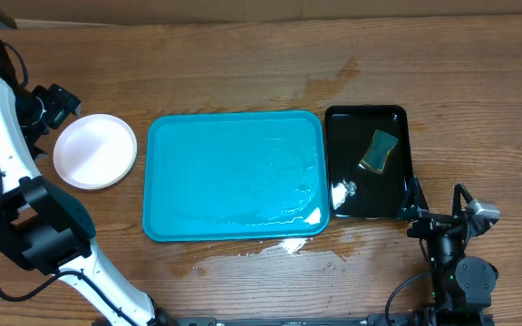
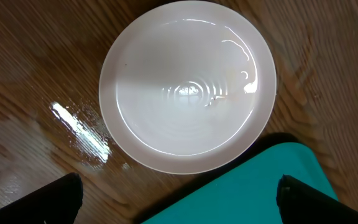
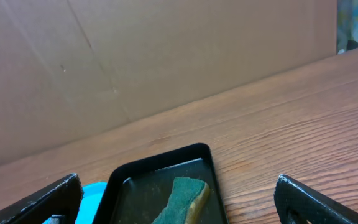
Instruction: Clean dirty plates on tray and stack at the side
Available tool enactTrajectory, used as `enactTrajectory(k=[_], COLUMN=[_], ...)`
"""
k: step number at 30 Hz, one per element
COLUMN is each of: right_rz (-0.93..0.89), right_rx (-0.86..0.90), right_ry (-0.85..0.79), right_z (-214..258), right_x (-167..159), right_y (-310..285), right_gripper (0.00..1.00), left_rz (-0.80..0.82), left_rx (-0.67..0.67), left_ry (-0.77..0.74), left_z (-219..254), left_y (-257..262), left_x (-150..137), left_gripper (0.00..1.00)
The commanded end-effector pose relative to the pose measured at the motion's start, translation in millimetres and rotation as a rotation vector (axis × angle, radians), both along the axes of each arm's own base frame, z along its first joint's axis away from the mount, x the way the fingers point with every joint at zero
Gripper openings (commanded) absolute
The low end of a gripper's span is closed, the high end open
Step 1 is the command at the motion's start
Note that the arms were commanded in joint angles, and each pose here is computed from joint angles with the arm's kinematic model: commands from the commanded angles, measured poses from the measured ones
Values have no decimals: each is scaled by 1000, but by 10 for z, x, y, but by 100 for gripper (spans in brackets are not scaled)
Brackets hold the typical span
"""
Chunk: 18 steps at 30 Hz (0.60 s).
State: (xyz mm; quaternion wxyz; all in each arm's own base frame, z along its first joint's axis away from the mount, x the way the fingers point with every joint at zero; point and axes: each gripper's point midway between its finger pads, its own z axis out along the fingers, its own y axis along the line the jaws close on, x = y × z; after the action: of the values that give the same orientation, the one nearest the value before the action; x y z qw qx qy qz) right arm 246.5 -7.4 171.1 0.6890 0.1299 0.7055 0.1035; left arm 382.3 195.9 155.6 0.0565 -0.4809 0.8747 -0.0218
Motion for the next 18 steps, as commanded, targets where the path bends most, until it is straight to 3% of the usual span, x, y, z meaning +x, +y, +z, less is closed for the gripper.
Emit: enactTrajectory(k=[1, 9, 14, 18], right_rz=[11, 11, 11, 11], right_rx=[1, 1, 1, 1], right_ry=[-8, -8, -8, -8], right_z=[-9, -9, -9, -8], right_x=[0, 0, 0, 0], right_y=[25, 25, 25, 26], right_gripper=[100, 100, 100, 100], left_rz=[-7, -8, -58, -167], left_rx=[-6, 17, 99, 164], left_ry=[-3, -44, -210, -390], left_z=[1, 191, 919, 1599], left_y=[-18, -32, -295, -801], left_x=[4, -14, -75, -165], left_gripper=[100, 100, 100, 100])
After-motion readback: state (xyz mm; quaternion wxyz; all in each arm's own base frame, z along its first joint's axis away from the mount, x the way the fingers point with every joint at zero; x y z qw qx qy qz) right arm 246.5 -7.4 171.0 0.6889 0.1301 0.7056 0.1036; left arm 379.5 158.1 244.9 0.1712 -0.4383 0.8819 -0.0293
